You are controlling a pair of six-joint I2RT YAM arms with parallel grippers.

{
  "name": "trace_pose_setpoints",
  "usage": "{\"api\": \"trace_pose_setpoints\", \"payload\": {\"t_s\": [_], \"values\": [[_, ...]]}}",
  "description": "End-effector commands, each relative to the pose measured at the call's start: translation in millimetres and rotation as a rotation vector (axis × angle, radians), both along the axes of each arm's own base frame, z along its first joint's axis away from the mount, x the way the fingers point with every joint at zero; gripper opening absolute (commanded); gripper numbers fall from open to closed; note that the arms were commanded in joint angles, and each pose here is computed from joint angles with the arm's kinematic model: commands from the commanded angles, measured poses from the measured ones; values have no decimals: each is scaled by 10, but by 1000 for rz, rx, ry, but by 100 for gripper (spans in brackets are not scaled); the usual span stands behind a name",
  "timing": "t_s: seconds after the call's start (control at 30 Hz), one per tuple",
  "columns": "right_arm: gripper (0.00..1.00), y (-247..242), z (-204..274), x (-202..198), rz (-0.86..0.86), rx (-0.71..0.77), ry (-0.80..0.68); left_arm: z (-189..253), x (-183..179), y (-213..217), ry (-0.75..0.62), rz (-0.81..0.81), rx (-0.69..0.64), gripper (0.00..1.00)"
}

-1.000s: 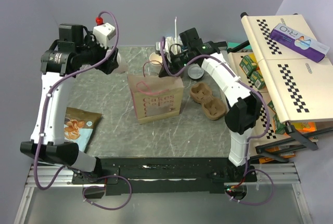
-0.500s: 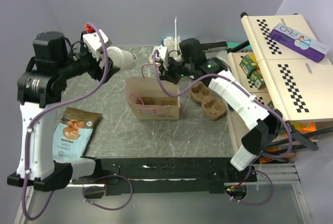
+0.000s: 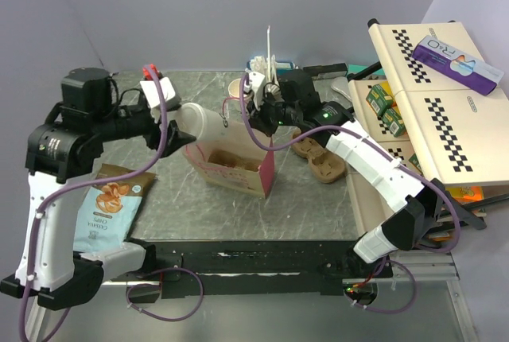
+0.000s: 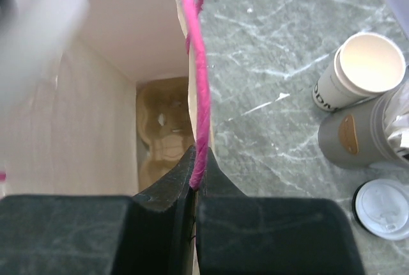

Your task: Pack the takeout coffee

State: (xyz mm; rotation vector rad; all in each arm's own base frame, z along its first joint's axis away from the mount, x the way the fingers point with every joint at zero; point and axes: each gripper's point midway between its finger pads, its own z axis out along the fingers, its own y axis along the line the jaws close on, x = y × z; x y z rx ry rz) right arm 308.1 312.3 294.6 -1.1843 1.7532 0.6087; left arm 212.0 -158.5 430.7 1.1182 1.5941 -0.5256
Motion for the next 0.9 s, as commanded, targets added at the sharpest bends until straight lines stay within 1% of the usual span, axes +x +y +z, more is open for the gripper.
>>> {"api": "trace_pose_setpoints", "payload": {"t_s": [0.0, 0.1, 0.33, 0.5, 0.53, 0.57, 0.6, 0.63, 0.67, 0.7, 0.87], "values": [[0, 81, 484, -25, 45, 108, -116, 14, 6, -152, -25, -65, -24, 1], [0, 121, 560, 61, 53, 106, -156, 47, 58, -199, -56, -76, -11, 1], [0, 224, 740, 284, 49, 111, -252, -38, 39, -240, -45, -96, 18, 1], [0, 294, 559, 243, 114, 89, -239, -239, 48, -267, -11, -105, 44, 1], [0, 289, 420, 231, 119, 76, -222, -273, 51, -269, -9, -105, 48, 1], [0, 289, 417, 205, 124, 81, -232, -271, 52, -263, -28, -104, 52, 1], [0, 303, 425, 220, 123, 91, -251, -370, 81, -258, -20, -96, 70, 1], [0, 292, 347, 200, 124, 83, -243, -407, 93, -250, -26, -90, 78, 1], [0, 296, 330, 196, 124, 82, -247, -386, 94, -236, -61, -87, 81, 1], [0, 310, 318, 176, 128, 81, -249, -480, 103, -235, -50, -86, 92, 1], [0, 366, 228, 37, 166, 68, -240, -570, 99, -202, -100, -89, 129, 1]]}}
